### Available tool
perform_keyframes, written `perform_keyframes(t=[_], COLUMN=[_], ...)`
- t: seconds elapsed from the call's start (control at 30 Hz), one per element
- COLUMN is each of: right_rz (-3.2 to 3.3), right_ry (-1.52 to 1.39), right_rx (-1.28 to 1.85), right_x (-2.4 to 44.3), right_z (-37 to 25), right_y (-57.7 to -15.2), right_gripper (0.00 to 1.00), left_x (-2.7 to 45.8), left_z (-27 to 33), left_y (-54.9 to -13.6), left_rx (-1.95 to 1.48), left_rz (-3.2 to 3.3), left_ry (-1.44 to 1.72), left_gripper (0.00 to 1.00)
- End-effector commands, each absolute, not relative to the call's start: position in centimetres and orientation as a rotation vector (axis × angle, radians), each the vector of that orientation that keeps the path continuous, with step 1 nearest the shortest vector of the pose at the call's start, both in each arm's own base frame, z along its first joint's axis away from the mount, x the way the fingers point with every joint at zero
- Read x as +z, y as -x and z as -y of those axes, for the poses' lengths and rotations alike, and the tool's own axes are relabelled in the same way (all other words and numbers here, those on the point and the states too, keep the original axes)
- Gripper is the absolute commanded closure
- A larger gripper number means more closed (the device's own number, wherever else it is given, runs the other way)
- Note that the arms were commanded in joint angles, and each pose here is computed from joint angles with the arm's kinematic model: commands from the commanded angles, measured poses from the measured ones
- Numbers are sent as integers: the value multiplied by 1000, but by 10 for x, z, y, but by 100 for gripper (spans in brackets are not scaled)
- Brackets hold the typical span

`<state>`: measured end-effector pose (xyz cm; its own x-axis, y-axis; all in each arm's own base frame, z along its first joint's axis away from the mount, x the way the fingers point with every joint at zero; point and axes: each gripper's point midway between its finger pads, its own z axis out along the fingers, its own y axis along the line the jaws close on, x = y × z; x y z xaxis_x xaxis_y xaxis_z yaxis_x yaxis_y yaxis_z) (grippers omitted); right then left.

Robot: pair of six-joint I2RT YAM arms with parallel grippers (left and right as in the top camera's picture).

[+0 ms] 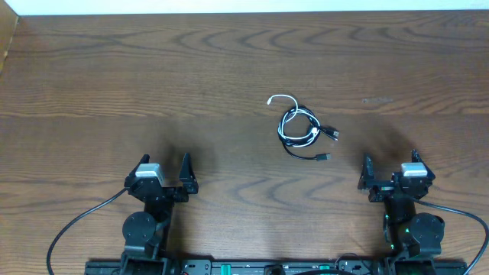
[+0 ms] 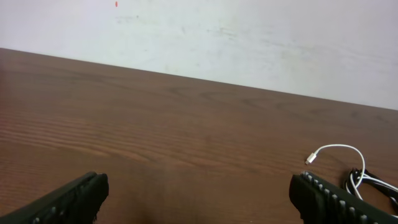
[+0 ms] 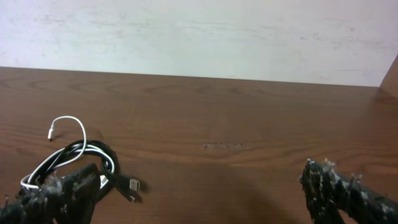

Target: Untangle cables

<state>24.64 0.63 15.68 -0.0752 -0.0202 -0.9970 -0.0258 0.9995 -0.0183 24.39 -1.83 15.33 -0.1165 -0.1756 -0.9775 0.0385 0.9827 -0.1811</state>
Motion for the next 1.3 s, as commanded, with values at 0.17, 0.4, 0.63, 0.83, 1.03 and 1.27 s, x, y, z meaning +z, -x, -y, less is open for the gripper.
perform_keyframes(t=[0.17,0.4,0.63,0.83,1.03,1.27], right_rz=[-1647,-1647,-1647,-1647,-1647,-1647], right_ry=[37,37,37,37,37,37], right_rx=[16,16,16,15,16,16], right_x=[156,156,156,156,156,156], right_z=[-8,-8,-8,-8,-8,-8], right_y=[-246,-246,-246,-246,-246,-246], right_gripper=[1,1,1,1,1,1], left_x=[135,135,135,136,136,137], left_z=[17,17,17,17,17,15], left_y=[-243,-243,-243,-243,-243,-244], left_rx=[-158,-158,-158,-159,-159,-150], left_rz=[-1731,-1731,-1731,-1730,-1730,-1723], left_ry=[96,96,96,96,96,104], left_gripper=[2,2,2,2,2,2])
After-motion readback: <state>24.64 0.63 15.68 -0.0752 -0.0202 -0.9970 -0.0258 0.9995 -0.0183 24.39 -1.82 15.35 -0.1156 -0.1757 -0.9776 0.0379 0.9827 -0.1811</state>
